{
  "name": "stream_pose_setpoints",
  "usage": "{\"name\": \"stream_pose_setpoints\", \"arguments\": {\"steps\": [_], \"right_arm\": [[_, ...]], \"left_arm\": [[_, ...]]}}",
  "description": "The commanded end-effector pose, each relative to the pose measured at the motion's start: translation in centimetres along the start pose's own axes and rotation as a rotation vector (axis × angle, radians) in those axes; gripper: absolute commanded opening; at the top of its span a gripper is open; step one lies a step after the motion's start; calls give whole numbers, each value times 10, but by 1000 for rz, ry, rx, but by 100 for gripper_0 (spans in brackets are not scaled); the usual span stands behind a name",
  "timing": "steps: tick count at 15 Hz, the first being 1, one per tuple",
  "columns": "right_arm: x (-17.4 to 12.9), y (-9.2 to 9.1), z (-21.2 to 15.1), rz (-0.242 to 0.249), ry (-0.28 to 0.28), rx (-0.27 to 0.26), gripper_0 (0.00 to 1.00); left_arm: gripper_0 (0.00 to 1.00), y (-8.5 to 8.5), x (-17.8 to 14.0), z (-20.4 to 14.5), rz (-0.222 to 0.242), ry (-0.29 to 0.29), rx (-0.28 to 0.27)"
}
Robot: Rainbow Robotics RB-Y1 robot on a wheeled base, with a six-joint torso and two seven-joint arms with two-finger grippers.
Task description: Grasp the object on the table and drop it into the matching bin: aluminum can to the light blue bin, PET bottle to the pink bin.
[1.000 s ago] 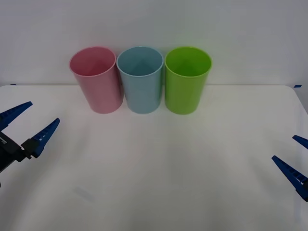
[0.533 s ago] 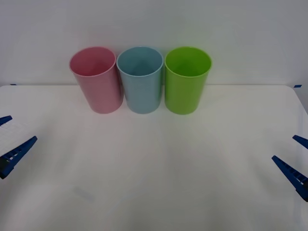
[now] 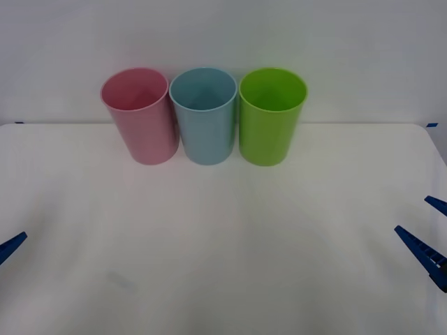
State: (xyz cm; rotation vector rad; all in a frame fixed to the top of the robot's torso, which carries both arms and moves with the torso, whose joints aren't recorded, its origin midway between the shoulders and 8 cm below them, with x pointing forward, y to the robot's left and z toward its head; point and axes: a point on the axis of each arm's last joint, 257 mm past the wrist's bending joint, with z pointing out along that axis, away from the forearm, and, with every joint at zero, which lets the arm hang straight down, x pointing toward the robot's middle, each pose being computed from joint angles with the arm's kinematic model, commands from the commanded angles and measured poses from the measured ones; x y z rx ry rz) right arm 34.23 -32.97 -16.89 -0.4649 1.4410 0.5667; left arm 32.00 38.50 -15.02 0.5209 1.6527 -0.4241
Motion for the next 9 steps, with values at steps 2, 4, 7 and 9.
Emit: {"name": "stream_pose_setpoints", "arguments": {"steps": [2, 4, 7, 9], "right_arm": [[0, 0, 0, 0, 0, 0, 100], [0, 0, 0, 0, 0, 0, 100], [0, 0, 0, 0, 0, 0, 100], [0, 0, 0, 0, 0, 0, 100]], "left_arm": [[100, -2, 1, -2, -40, -23, 6], [100, -7, 4, 3, -75, -46, 23], [100, -9, 5, 6, -83, -45, 33], [100, -9, 5, 6, -83, -45, 33]]}}
